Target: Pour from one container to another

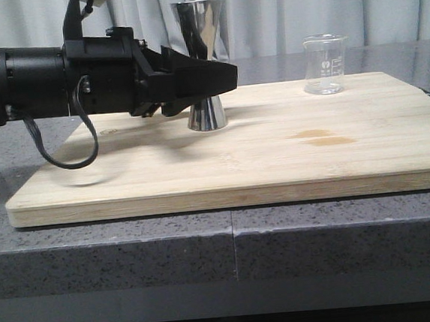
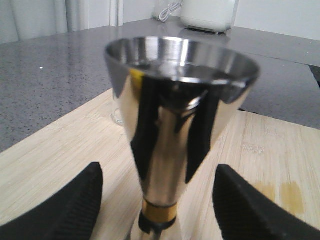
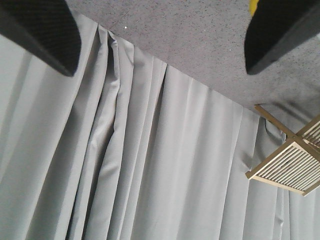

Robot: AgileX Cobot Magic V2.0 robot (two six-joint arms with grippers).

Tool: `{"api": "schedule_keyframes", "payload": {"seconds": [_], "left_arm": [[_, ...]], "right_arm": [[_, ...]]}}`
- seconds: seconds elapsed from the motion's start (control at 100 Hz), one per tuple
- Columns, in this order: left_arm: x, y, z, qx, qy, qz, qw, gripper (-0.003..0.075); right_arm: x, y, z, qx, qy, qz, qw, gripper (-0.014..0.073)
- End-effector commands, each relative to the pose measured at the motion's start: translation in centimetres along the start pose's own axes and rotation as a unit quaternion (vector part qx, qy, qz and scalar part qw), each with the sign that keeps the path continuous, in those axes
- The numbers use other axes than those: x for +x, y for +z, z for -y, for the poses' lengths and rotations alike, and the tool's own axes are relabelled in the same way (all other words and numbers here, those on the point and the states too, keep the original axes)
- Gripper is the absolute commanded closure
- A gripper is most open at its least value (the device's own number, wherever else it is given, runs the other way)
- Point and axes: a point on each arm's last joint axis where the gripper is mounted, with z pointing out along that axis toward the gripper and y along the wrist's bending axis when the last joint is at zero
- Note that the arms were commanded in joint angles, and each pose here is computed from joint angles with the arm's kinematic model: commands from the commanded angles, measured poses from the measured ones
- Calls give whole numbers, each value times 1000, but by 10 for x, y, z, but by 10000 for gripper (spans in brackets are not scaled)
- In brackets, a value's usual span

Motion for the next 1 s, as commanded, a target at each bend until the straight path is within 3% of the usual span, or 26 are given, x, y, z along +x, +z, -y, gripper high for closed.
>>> {"api": "schedule_keyframes", "payload": {"seconds": [0.0, 0.82, 0.99], "left_arm": [[-29, -3, 2, 6, 15, 58, 998, 215], [-37, -21, -5, 7, 43, 47, 998, 195], [-40, -26, -6, 14, 24, 44, 999, 195]], "right_arm": [[-20, -5, -1, -2, -1, 40, 999, -6], [-20, -5, -1, -2, -1, 40, 999, -6], [-20, -5, -1, -2, -1, 40, 999, -6]]}}
